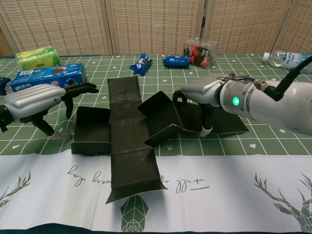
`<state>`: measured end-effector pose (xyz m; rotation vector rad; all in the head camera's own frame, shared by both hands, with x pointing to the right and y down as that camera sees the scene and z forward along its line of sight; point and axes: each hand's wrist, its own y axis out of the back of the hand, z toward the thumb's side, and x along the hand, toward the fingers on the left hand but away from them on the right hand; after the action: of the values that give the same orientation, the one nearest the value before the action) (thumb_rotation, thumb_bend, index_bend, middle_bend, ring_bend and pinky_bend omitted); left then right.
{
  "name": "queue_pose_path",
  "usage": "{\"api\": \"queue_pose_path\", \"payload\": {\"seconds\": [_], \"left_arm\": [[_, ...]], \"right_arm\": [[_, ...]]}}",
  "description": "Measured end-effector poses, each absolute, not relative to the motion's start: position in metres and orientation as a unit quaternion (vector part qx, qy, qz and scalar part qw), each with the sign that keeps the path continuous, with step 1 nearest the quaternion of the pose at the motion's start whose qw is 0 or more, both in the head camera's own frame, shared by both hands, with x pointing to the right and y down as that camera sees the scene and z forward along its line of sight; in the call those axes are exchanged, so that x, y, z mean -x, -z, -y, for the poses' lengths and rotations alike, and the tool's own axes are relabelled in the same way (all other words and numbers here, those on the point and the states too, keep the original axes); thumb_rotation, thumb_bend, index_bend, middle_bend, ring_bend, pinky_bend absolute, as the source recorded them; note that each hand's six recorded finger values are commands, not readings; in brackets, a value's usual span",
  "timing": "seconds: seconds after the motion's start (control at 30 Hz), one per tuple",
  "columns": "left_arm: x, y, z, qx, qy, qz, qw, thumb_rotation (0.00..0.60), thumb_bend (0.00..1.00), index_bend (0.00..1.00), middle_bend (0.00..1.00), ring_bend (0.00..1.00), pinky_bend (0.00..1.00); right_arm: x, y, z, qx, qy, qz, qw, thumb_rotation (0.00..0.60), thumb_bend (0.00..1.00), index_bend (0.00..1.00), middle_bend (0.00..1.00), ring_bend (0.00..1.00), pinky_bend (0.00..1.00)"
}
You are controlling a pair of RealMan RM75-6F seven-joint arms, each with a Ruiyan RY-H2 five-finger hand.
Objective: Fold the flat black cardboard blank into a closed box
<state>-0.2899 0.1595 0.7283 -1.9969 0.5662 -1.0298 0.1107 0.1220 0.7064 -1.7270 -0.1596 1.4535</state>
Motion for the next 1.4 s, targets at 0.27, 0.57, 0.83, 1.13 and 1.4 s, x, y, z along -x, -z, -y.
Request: {"api": "queue_pose_path", "payload": {"seconds": [0.27, 0.57, 0.83, 1.13, 1.4], "left_arm": [[0.277, -0.727, -0.159, 0.804, 0.392, -0.246, 0.373, 0.600, 0.17, 0.00, 0.00, 0.49, 0.35], [0.266, -0.727, -0.157, 0.821, 0.380, -0.267, 0.331, 0.600, 0.17, 0.00, 0.00, 0.48, 0.35], [0.259, -0.728, -0.153, 0.844, 0.364, -0.295, 0.261, 0.600, 0.17, 0.00, 0.00, 0.47, 0.35], [0.253, -0.737, -0.153, 0.870, 0.351, -0.314, 0.146, 0.600, 0.17, 0.00, 0.00, 0.47, 0.36], [0.247, -0.741, -0.158, 0.884, 0.335, -0.320, 0.068, 0.600, 0.17, 0.00, 0.00, 0.47, 0.41]], "right_arm": [[-0.110, -0.707, -0.123, 0.695, -0.575, 0.068, 0.426, 0.600, 0.43, 0.28, 0.34, 0.61, 0.69], [-0.107, -0.705, -0.122, 0.701, -0.561, 0.071, 0.434, 0.600, 0.43, 0.28, 0.34, 0.61, 0.69], [-0.098, -0.696, -0.117, 0.705, -0.521, 0.049, 0.479, 0.600, 0.43, 0.29, 0.34, 0.61, 0.69], [-0.085, -0.682, -0.110, 0.697, -0.455, 0.006, 0.554, 0.600, 0.43, 0.30, 0.35, 0.62, 0.69], [-0.072, -0.672, -0.107, 0.684, -0.397, -0.024, 0.611, 0.600, 0.43, 0.30, 0.35, 0.63, 0.69]]}}
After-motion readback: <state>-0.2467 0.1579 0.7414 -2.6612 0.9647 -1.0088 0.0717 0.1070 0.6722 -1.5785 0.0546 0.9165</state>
